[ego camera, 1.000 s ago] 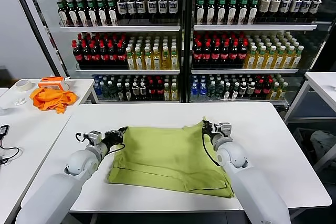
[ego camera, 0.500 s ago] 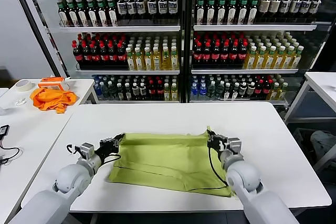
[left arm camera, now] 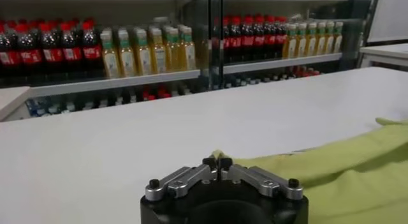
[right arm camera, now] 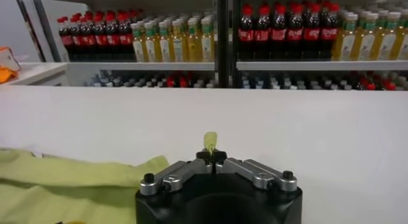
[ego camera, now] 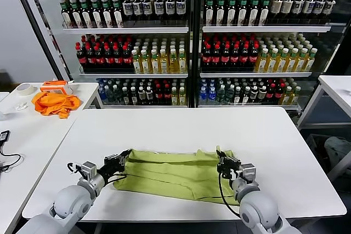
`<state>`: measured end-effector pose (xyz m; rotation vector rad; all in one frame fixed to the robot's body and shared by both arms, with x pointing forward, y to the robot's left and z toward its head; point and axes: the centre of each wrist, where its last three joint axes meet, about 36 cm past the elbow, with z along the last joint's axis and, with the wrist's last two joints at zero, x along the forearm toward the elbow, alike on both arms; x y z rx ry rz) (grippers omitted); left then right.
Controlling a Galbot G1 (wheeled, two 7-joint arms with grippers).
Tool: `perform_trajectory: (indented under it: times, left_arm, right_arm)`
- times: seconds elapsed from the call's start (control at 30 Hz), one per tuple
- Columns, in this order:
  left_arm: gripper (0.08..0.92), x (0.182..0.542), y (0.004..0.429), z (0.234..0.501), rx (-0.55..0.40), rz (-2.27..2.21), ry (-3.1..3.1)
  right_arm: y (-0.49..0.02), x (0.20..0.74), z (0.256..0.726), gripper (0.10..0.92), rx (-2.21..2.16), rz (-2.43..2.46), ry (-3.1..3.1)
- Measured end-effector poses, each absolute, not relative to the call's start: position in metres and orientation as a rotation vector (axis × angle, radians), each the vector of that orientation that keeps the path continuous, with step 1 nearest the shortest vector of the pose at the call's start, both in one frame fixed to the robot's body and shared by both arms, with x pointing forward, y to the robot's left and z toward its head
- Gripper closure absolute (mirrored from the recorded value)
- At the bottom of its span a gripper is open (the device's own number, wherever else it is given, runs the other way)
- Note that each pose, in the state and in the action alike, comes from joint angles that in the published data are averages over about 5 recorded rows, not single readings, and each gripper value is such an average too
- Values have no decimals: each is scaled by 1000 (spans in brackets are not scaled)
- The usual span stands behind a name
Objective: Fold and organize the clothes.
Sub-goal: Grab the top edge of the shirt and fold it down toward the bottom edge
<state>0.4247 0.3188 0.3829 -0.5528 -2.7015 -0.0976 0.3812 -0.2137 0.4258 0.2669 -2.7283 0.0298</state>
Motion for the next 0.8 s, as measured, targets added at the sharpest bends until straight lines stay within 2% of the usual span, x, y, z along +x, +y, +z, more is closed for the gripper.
perform_trajectory:
  times: [0.8]
  left_arm:
    - [911, 412, 320, 388, -531, -109, -2663]
  right_arm:
    - [-218, 360, 415, 916, 304, 90, -2695]
